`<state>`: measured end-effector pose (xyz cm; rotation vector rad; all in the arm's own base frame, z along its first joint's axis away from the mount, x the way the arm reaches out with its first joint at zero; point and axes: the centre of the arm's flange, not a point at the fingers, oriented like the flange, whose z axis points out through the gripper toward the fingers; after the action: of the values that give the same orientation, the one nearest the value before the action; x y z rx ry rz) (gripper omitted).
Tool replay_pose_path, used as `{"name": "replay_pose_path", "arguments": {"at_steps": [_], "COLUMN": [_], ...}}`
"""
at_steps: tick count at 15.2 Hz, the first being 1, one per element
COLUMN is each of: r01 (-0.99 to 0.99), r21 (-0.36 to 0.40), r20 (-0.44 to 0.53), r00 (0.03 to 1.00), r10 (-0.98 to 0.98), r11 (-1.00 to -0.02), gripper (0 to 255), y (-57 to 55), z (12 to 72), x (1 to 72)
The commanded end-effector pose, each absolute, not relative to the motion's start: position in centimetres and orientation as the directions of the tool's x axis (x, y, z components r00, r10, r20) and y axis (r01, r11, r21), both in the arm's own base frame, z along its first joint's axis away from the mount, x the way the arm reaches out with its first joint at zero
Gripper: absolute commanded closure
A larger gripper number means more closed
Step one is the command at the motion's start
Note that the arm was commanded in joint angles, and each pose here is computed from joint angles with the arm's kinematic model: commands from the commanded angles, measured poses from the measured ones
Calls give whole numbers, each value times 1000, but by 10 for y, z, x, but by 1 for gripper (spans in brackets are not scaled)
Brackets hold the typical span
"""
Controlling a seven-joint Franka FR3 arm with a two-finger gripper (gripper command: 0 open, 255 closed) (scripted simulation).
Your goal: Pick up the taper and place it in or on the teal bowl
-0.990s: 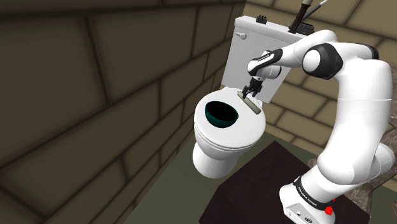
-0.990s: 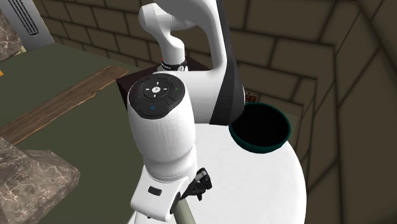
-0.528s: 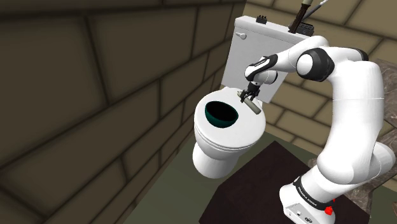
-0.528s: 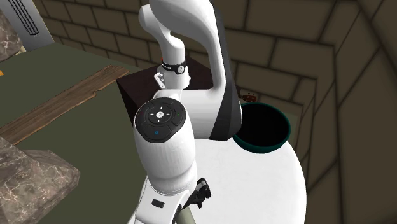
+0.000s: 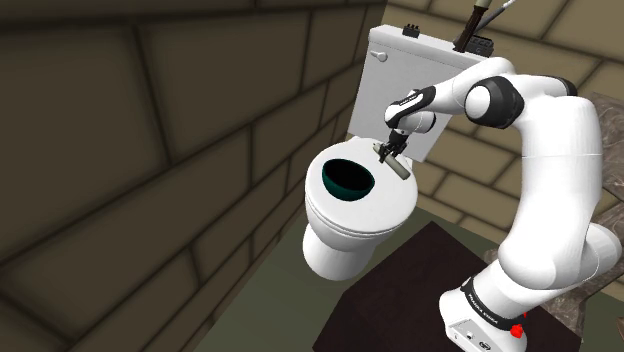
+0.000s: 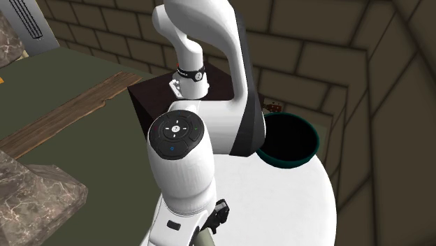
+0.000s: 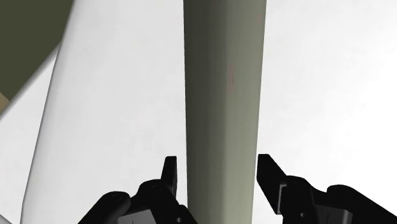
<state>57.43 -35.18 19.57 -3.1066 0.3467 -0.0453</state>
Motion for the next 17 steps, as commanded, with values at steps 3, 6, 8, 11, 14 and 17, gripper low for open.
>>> {"name": "replay_pose_path", "arguments": {"at_steps": [3, 6, 8, 11, 14, 17], "r01": [-220, -220, -220, -220, -220, -220], "r21": [-19, -19, -19, -19, -19, -19], "r20": [27, 27, 27, 27, 27, 27], "r00": [975, 975, 975, 975, 975, 975], "r10": [-221, -221, -221, -221, -221, -221], "r11": [-975, -975, -975, -975, -975, -975], "gripper": [255, 255, 255, 255, 255, 255], "y": [-352, -352, -352, -352, -352, -352], "z": [196, 196, 196, 206, 222, 238], "x": [574, 574, 574, 574, 574, 574]}}
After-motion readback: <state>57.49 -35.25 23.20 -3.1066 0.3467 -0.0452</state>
